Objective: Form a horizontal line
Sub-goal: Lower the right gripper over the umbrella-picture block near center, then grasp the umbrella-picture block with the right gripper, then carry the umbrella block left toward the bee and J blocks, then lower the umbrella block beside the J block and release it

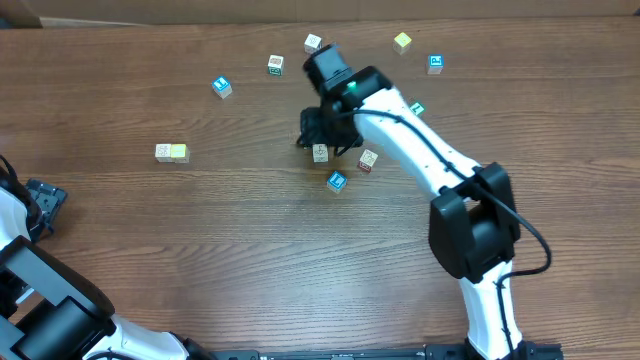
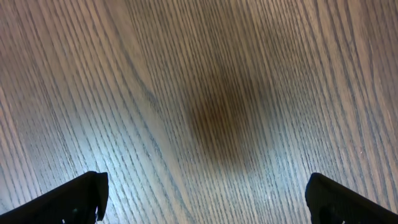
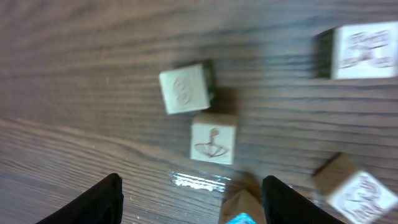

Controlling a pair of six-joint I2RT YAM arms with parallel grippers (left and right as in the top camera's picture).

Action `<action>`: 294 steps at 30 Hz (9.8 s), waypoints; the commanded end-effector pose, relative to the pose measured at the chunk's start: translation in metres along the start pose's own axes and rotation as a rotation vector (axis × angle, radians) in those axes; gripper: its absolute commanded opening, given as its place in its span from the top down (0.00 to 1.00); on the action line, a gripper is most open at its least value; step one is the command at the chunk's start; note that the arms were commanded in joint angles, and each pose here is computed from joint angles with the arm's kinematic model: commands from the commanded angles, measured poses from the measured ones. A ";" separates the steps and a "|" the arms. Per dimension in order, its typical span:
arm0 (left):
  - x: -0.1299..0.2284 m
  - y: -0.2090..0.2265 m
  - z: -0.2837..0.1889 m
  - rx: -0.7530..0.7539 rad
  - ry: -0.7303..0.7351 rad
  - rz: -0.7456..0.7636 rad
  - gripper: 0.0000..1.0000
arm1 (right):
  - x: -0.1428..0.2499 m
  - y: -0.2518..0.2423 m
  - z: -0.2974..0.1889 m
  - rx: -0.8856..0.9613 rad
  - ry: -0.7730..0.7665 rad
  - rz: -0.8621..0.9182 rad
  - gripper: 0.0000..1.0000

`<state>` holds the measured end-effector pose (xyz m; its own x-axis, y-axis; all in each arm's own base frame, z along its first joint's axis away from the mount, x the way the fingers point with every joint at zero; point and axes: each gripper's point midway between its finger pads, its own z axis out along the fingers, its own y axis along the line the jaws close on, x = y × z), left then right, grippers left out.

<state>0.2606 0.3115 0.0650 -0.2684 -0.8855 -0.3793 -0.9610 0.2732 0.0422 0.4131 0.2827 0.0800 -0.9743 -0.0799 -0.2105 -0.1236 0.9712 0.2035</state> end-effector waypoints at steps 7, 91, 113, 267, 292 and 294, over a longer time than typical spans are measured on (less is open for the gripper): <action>0.003 0.005 0.006 -0.028 0.008 0.006 0.01 | 0.012 -0.005 0.029 0.120 0.018 -0.093 0.32; 0.003 0.005 0.006 -0.028 0.008 0.006 0.00 | 0.000 -0.021 0.042 0.218 -0.040 -0.056 0.78; 0.003 0.005 0.006 -0.028 0.008 0.006 0.00 | -0.035 0.155 -0.041 -0.146 -0.334 -0.081 0.81; 0.003 0.005 0.006 -0.028 0.008 0.006 0.00 | 0.010 0.147 0.102 0.023 -0.290 -0.129 0.93; 0.003 0.005 0.006 -0.028 0.008 0.006 0.00 | 0.010 0.175 0.101 -0.133 -0.263 -0.123 0.96; 0.003 0.005 0.006 -0.028 0.008 0.006 0.00 | 0.009 0.177 0.100 -0.139 -0.268 -0.124 0.96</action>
<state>0.2606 0.3115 0.0650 -0.2684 -0.8855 -0.3793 -0.9610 0.2732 0.0422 0.4058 0.4723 0.0242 -0.8588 -0.1096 -0.5005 -0.2727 0.9247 0.2655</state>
